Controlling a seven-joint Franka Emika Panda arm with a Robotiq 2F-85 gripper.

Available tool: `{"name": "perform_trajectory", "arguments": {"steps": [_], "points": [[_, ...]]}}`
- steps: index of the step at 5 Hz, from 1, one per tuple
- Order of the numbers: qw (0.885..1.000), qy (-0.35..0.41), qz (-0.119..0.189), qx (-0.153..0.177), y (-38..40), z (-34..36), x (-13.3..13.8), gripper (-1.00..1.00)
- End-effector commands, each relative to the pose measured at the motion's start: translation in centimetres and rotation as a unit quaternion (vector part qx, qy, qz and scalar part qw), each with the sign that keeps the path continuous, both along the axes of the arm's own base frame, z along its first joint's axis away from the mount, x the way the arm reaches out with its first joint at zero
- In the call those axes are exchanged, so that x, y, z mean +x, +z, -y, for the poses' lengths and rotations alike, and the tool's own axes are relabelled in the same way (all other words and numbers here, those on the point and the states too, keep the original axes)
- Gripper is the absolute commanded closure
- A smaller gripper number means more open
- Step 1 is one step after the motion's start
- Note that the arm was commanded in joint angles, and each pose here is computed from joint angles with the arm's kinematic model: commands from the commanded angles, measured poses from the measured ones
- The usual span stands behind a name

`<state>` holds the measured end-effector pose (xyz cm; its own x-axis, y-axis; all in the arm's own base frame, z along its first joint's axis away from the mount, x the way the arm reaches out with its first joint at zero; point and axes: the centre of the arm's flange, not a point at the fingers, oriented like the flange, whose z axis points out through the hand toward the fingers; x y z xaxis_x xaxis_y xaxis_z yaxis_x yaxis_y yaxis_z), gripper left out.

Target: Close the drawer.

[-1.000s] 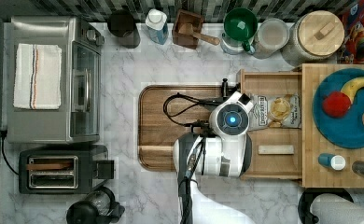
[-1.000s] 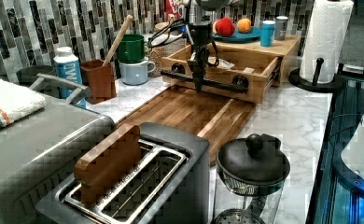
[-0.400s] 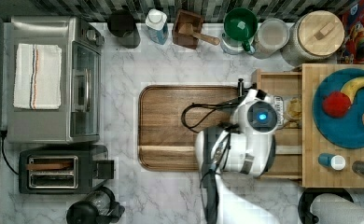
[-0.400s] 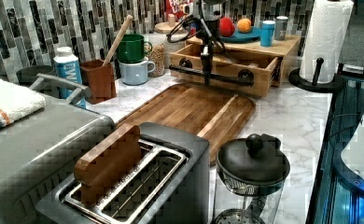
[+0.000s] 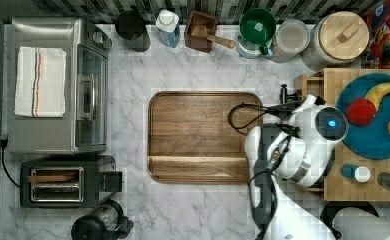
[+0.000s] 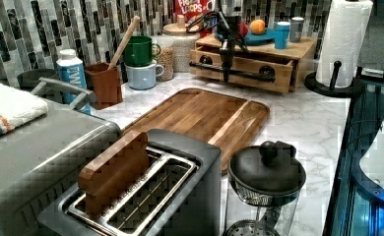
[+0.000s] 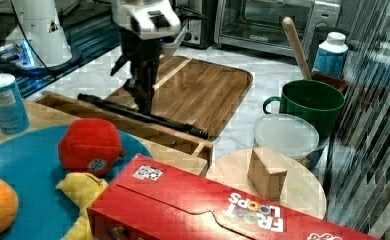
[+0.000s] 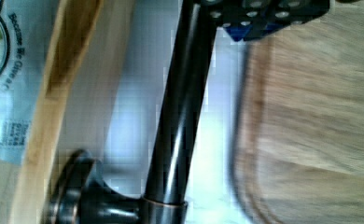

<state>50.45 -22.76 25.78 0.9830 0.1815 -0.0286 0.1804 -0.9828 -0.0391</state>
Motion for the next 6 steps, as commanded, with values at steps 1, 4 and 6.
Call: {"name": "perform_trajectory", "arguments": {"steps": [1,4,6], "points": [[0.997,0.014,0.046,-0.066,4.2,15.3,0.2,1.00],[0.996,-0.042,0.051,-0.055,5.0,14.7,-0.8,1.00],[0.996,-0.042,0.051,-0.055,5.0,14.7,-0.8,1.00]]}}
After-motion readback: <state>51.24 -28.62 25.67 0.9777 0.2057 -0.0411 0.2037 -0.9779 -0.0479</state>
